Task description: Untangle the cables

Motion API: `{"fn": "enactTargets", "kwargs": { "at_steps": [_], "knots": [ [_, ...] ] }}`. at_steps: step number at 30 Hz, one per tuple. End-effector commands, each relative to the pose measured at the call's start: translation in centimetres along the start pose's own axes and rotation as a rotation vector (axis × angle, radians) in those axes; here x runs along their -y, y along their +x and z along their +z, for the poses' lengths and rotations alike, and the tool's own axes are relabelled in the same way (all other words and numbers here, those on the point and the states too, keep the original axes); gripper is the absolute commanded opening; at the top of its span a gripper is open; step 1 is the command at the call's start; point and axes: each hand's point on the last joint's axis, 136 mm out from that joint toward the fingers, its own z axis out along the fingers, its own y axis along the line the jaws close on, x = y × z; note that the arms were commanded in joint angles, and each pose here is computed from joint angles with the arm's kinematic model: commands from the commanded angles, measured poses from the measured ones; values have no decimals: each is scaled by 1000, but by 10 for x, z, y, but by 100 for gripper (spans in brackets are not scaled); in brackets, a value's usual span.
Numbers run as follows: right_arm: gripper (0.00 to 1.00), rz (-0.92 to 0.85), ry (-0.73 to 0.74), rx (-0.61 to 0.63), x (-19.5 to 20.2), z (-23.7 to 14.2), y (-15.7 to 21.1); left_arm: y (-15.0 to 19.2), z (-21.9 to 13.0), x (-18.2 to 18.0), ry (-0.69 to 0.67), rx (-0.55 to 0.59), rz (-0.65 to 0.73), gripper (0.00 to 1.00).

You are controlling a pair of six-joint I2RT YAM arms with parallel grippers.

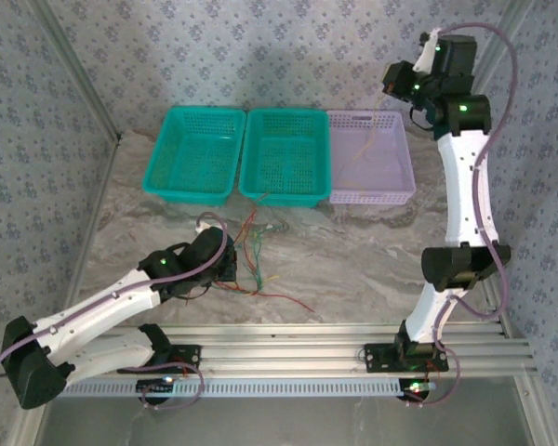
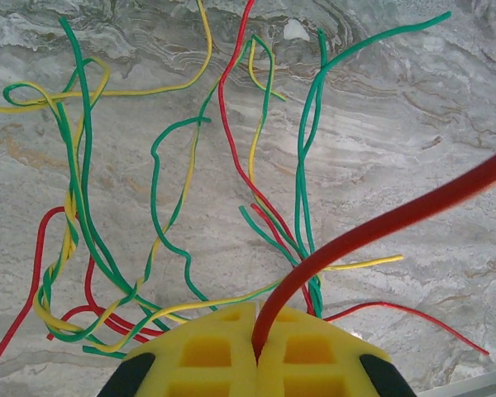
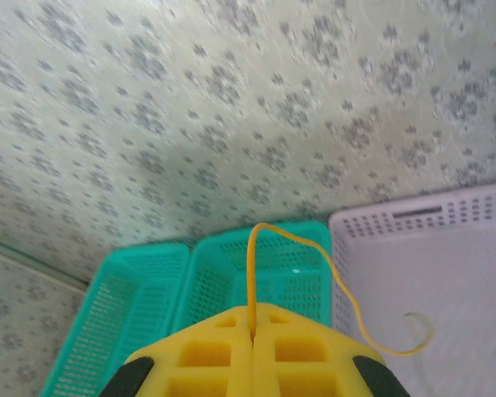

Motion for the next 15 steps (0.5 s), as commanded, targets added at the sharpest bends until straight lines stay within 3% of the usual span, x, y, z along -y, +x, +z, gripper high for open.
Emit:
{"fn": "enactTargets", "kwargs": {
  "at_steps": [1, 7, 15],
  "knots": [
    [0, 34, -37, 42, -8, -19, -18, -9, -3, 6, 11, 30, -1, 0],
    [0, 52, -26, 4, 7, 6, -11, -9, -1, 6, 7, 31, 1, 0],
    [0, 84, 29, -136, 51, 72, 34, -10, -1, 8, 5, 27, 0, 0]
  ]
}}
